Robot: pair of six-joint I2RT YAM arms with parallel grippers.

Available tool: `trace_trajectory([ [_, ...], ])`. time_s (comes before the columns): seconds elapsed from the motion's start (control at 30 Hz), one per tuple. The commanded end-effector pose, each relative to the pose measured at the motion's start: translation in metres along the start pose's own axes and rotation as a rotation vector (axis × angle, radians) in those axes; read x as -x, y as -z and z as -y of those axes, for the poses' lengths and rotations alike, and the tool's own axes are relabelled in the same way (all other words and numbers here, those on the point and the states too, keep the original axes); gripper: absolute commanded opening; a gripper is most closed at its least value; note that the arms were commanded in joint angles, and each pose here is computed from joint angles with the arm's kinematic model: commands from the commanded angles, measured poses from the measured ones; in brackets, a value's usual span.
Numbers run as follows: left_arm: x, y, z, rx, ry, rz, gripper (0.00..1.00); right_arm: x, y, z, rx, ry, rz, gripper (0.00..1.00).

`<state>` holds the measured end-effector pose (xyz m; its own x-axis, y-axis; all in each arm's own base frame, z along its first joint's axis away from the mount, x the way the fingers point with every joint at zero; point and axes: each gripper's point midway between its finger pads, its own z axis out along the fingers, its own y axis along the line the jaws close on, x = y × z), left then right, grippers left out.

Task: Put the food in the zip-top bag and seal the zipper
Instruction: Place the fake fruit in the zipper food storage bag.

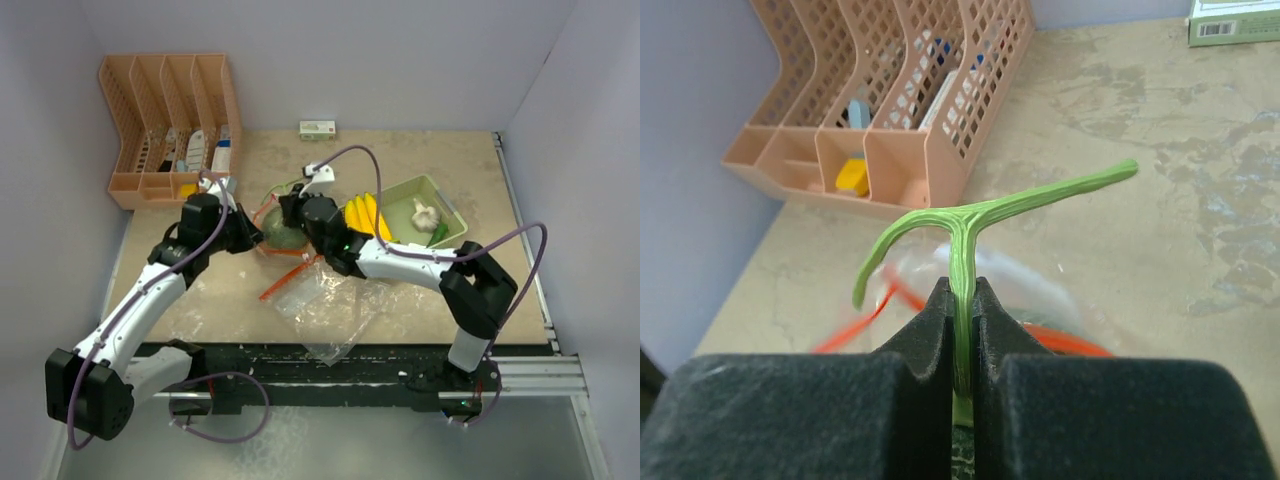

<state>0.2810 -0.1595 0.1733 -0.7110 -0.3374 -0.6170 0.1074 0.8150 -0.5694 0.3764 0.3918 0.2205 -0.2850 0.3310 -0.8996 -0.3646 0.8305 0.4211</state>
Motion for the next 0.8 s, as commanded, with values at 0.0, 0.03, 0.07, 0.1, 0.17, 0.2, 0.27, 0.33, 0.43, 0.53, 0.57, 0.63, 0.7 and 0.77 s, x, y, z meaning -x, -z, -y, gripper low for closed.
trace_trajectory([
  [0.0, 0.058, 0.011, 0.038, -0.073, -0.072, 0.122, 0.00, 0.026, 0.022, -0.014, -0.096, 0.147, 0.112, 0.00],
  [0.03, 0.064, 0.012, 0.042, -0.075, -0.081, 0.129, 0.00, 0.025, 0.027, -0.016, -0.100, 0.163, 0.114, 0.00],
  [0.07, 0.069, 0.012, 0.044, -0.073, -0.088, 0.134, 0.00, 0.024, 0.032, -0.016, -0.109, 0.182, 0.119, 0.00],
  [0.1, 0.074, 0.013, 0.047, -0.073, -0.095, 0.140, 0.00, 0.022, 0.036, -0.016, -0.120, 0.201, 0.119, 0.00],
  [0.17, 0.082, 0.013, 0.052, -0.078, -0.103, 0.148, 0.00, 0.018, 0.041, -0.018, -0.097, 0.220, 0.104, 0.00],
  [0.2, 0.085, 0.013, 0.054, -0.084, -0.103, 0.153, 0.00, 0.017, 0.044, -0.024, -0.057, 0.224, 0.100, 0.00],
  [0.27, 0.089, 0.011, 0.058, -0.093, -0.105, 0.156, 0.00, 0.014, 0.049, -0.035, 0.020, 0.240, 0.093, 0.00],
  [0.33, 0.094, 0.013, 0.059, -0.090, -0.109, 0.168, 0.00, 0.012, 0.052, -0.047, 0.081, 0.250, 0.083, 0.00],
  [0.43, 0.101, 0.017, 0.061, -0.082, -0.119, 0.192, 0.00, 0.005, 0.057, -0.059, 0.174, 0.291, 0.049, 0.00],
  [0.53, 0.102, 0.015, 0.059, -0.072, -0.125, 0.193, 0.00, 0.009, 0.069, -0.070, 0.262, 0.322, 0.050, 0.00],
  [0.57, 0.101, 0.013, 0.057, -0.069, -0.125, 0.190, 0.00, 0.010, 0.073, -0.074, 0.293, 0.334, 0.047, 0.00],
  [0.63, 0.101, 0.010, 0.056, -0.068, -0.124, 0.190, 0.00, 0.003, 0.079, -0.089, 0.385, 0.369, -0.008, 0.00],
  [0.7, 0.107, 0.012, 0.058, -0.071, -0.130, 0.206, 0.00, -0.007, 0.081, -0.094, 0.429, 0.411, -0.056, 0.00],
  [0.77, 0.111, 0.014, 0.060, -0.068, -0.140, 0.213, 0.00, -0.010, 0.086, -0.095, 0.455, 0.403, -0.065, 0.00],
])
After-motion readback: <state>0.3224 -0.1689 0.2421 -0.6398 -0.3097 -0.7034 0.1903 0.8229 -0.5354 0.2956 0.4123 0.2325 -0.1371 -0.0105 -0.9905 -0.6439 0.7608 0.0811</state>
